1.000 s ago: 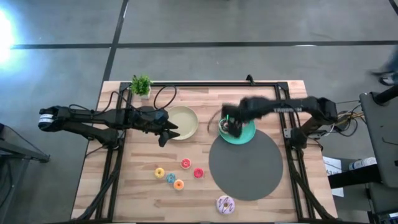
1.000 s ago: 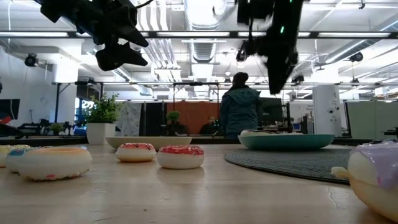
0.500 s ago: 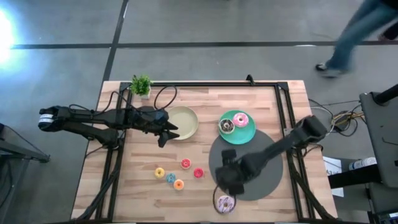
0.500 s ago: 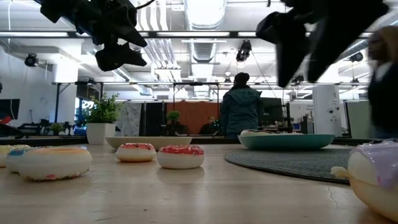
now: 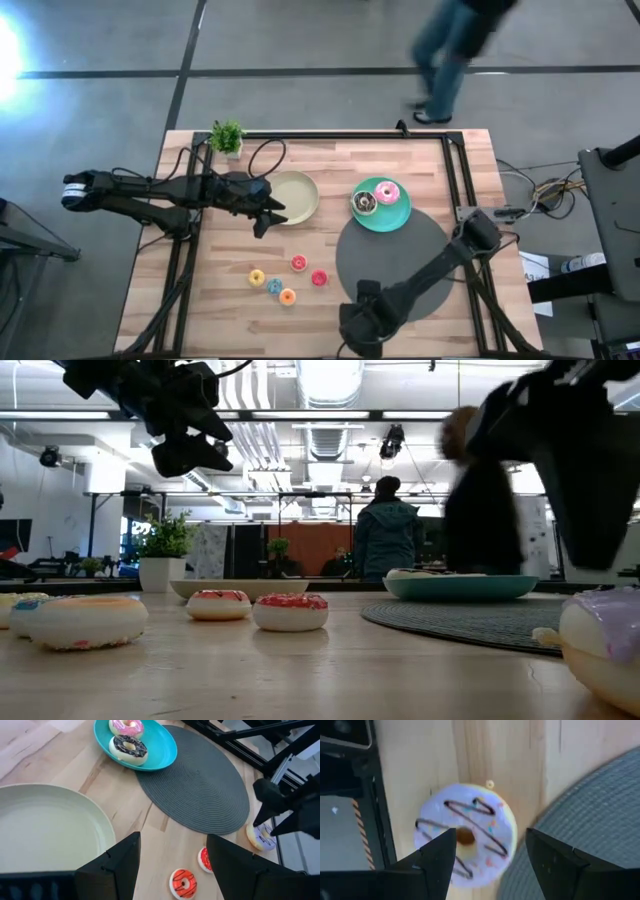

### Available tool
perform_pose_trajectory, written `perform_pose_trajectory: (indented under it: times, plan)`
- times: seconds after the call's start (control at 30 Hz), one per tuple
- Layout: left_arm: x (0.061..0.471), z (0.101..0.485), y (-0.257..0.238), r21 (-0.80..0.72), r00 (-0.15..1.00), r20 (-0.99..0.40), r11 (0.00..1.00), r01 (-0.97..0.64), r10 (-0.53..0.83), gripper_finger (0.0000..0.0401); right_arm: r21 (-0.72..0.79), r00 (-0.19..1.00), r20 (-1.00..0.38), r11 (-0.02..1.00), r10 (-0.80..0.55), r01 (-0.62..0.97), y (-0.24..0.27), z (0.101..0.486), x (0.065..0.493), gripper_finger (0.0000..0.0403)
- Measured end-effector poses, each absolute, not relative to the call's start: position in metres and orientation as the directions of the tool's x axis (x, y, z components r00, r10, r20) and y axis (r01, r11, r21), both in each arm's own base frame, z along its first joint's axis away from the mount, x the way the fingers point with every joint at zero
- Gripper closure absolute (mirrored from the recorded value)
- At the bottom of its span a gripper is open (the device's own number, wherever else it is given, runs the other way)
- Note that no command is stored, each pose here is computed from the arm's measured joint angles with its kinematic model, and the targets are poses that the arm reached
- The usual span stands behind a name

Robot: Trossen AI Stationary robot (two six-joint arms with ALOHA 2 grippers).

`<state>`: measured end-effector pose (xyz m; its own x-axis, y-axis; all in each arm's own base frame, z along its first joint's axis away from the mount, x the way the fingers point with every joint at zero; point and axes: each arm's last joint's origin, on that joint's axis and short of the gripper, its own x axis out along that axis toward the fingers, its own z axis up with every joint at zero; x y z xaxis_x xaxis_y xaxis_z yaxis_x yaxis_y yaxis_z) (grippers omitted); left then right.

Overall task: Pick & Place donuts
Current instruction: Put the large purple donut on the blue plate

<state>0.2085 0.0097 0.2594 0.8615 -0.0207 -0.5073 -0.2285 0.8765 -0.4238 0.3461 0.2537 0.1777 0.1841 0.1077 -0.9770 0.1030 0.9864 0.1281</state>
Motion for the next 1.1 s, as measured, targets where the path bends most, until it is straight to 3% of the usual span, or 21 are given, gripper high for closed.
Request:
perform_pose_trajectory:
  times: [0.43,0.9,1.0,1.1]
  plan:
    - [0.208,0.258,0.010,-0.439,0.856,-0.516,0.866,-0.239,-0.025,0.0200,0.110,0.151,-0.985,0.983,0.088,0.145,0.260,0.167,0.341,0.0201]
    - [0.208,0.258,0.009,-0.445,0.856,-0.516,0.862,-0.242,-0.026,0.0200,0.136,0.092,-0.989,0.967,0.119,0.213,0.247,0.150,0.338,0.0317]
    - [0.208,0.258,0.009,-0.445,0.857,-0.515,0.862,-0.241,-0.026,0.0200,0.083,0.144,-0.988,0.961,0.045,0.263,0.243,0.168,0.335,0.0344]
    - [0.208,0.258,0.009,-0.446,0.858,-0.513,0.862,-0.240,-0.026,0.0200,-0.025,0.160,-0.981,0.898,-0.106,0.439,0.226,0.202,0.322,0.0369]
